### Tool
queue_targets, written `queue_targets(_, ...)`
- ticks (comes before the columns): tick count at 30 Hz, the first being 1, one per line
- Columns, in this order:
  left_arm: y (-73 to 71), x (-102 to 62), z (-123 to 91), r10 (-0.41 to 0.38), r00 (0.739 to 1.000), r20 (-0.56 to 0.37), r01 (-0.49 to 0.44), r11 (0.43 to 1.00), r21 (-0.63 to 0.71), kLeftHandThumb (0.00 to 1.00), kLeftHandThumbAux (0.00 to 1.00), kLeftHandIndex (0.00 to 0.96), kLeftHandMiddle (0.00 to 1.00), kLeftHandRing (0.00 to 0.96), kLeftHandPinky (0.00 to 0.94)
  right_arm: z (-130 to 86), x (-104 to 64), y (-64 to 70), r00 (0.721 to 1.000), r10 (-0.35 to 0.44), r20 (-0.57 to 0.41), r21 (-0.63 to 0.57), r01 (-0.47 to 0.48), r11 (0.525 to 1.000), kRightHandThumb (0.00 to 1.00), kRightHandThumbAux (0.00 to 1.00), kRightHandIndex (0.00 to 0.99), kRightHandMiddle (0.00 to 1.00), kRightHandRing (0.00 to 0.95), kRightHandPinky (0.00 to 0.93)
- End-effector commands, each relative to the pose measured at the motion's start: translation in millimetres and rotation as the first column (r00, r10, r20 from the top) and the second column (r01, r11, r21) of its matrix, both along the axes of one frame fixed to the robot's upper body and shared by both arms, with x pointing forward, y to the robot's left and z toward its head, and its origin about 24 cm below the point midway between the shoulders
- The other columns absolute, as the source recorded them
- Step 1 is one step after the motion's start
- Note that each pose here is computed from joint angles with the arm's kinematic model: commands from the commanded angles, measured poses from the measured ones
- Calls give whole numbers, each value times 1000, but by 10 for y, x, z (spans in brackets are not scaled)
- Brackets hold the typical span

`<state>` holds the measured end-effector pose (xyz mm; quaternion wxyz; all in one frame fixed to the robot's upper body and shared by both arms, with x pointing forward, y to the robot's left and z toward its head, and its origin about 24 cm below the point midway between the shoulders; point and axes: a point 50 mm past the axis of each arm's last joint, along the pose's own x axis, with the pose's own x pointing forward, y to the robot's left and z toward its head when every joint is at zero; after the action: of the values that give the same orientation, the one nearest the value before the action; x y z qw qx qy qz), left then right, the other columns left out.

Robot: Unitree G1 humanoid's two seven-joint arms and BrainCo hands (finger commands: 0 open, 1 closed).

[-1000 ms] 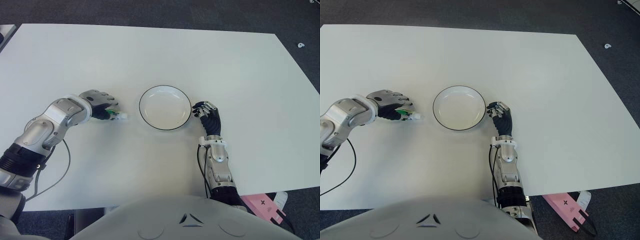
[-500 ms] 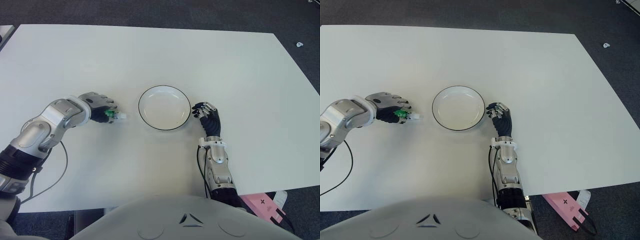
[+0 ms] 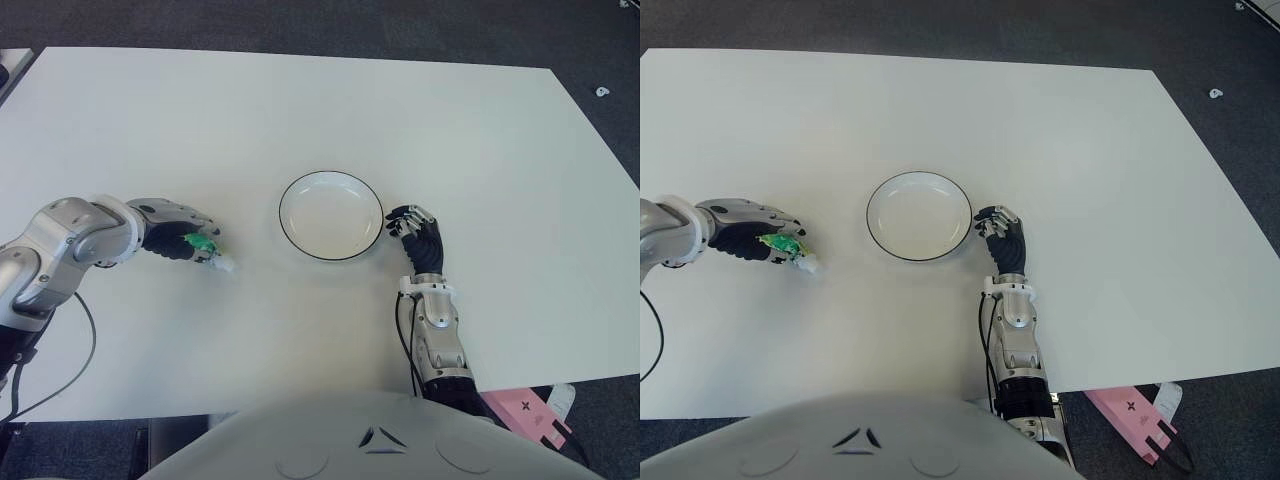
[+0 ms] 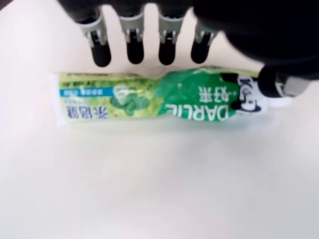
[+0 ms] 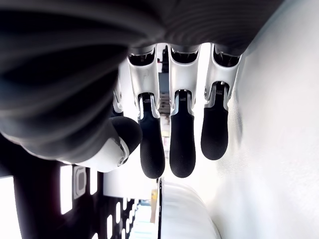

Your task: Put the toothpaste on the table into the plate.

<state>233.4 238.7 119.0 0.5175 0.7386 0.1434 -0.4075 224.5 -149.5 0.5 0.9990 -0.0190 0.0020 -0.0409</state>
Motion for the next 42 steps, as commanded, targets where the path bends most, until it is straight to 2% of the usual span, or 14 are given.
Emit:
queue_targets(1,-1,-101,-28,-40,999,-30,40,999,-3,466,160,0,0,0,5,-216,-136,-16,992,-2,-125,11,4,1000,707,730,430,504,513,517)
queue_targets(6,-34,-175,-73,-90,995,-52,90,996,5,445,158,0,0,0,4,-219,-138,-20,992,-4,-126,10,5,1000,707,730,430,504,516,523)
queue_targets(16,-84,-293,-240,-133,985,-114,139,989,47,423,163,0,0,0,0,-209,-148,-15,993,-10,-120,9,11,1000,708,730,430,501,518,521)
queue_targets(24,-102,-321,-328,-110,986,-123,124,986,115,421,159,0,0,0,0,-204,-154,-18,992,-11,-127,15,13,1000,709,730,430,500,512,513)
queue_targets(42,-115,-321,-515,-43,998,-34,49,979,200,421,170,0,0,0,0,-192,-164,-44,992,-17,-126,-1,17,1000,708,731,429,492,511,510)
